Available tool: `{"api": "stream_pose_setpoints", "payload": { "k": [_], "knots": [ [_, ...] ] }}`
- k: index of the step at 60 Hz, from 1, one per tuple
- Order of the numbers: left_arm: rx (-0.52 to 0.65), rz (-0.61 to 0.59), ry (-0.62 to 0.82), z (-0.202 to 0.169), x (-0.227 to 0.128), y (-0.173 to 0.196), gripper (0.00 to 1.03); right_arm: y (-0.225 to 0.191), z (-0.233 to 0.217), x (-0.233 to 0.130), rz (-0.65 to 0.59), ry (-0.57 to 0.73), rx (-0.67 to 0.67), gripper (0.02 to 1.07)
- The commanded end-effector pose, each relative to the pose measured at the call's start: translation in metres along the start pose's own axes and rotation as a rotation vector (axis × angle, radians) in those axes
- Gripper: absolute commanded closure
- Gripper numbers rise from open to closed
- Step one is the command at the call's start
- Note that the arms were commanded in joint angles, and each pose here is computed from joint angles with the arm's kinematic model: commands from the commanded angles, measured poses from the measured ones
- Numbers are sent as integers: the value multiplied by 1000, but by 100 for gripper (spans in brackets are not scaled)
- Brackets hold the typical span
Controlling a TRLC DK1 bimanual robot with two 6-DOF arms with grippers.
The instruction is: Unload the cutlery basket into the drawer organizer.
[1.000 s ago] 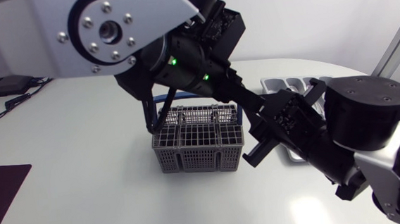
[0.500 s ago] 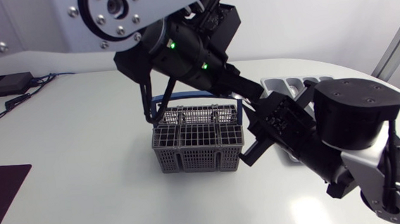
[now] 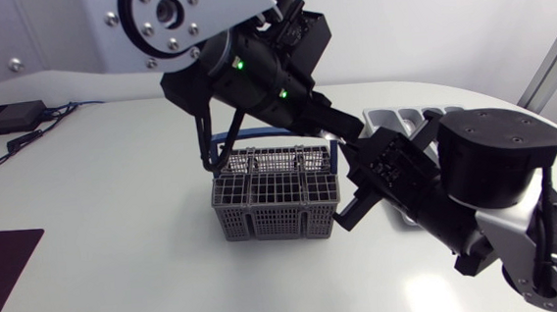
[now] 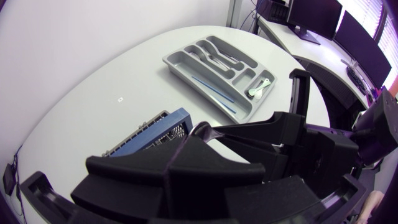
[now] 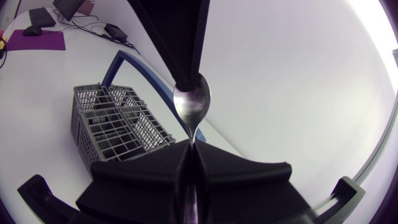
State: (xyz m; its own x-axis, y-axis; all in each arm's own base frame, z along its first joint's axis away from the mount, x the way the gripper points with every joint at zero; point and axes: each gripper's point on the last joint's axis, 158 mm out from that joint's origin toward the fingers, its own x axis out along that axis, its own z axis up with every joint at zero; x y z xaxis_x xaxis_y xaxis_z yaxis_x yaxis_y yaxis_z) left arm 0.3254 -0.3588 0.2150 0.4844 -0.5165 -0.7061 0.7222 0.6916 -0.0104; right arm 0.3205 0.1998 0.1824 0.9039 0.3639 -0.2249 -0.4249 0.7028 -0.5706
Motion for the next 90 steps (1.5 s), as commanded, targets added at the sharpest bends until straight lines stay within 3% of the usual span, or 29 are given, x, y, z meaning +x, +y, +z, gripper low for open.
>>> {"api": "stream_pose_setpoints", "payload": {
  "k": [1,11,18,30,46,65,90],
  "knots": [
    [-31,14,-10,8,0,7,90,-1,6,-2,-2,-17,-19,101],
    [-45,28,-60,25,-14,18,57,0,2,-6,18,-15,-20,101],
    [-65,51,-98,37,-26,33,39,-3,-6,-9,42,-9,-11,101],
    [-108,104,-196,59,-63,67,24,-13,-27,-18,101,13,29,101],
    [-160,198,-237,55,-94,119,20,-31,-66,-34,190,38,86,101],
    [-205,291,-214,20,-110,169,18,-61,-120,-51,280,64,113,101],
    [-223,350,-149,-33,-105,197,17,-107,-230,-47,472,181,113,101]
  ]
}}
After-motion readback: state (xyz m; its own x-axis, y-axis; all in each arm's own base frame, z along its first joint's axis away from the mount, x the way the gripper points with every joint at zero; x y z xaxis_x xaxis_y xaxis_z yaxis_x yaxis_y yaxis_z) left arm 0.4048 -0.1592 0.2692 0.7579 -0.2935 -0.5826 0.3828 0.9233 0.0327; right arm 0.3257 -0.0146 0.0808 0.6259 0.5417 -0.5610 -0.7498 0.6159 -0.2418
